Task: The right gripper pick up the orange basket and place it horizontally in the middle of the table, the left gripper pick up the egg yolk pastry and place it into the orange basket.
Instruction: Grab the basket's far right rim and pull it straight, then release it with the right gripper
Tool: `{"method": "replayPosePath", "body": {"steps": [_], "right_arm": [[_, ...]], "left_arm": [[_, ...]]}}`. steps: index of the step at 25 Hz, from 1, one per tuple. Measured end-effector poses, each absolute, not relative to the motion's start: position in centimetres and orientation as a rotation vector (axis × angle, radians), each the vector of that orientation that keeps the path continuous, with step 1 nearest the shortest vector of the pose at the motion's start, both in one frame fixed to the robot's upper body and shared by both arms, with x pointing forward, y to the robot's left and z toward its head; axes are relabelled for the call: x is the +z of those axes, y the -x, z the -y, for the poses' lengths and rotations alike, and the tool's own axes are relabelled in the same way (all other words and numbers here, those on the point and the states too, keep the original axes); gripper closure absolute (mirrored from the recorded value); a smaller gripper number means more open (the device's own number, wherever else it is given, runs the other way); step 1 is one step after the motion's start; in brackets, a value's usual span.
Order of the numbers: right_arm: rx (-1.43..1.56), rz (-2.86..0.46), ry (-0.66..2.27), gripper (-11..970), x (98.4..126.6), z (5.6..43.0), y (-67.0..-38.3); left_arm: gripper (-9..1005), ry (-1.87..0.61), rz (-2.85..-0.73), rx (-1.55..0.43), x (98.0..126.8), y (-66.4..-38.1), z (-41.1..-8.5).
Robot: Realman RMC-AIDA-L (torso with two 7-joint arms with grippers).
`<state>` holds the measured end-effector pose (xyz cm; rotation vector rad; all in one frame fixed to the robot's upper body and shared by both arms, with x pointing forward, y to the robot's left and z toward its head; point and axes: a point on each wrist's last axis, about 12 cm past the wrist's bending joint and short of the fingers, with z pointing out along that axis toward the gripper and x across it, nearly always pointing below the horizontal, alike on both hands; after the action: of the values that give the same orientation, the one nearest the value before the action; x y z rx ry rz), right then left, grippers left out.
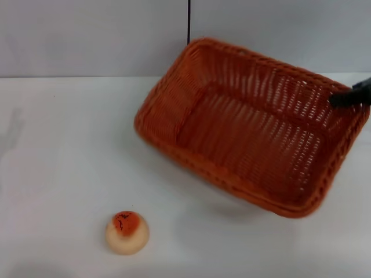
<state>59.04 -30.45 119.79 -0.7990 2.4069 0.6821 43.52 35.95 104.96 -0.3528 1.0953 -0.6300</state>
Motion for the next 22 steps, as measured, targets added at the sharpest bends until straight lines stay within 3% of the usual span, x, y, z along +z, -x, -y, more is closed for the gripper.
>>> {"method": "replayPosePath", "body": {"steps": [22], "right_arm": [[0.917,-1.846,1.094,792,123.9,32.0,-56.3]], "left_arm": [[197,0.357,-1.098,-0.628,105.0,-43.8,-36.0]]}}
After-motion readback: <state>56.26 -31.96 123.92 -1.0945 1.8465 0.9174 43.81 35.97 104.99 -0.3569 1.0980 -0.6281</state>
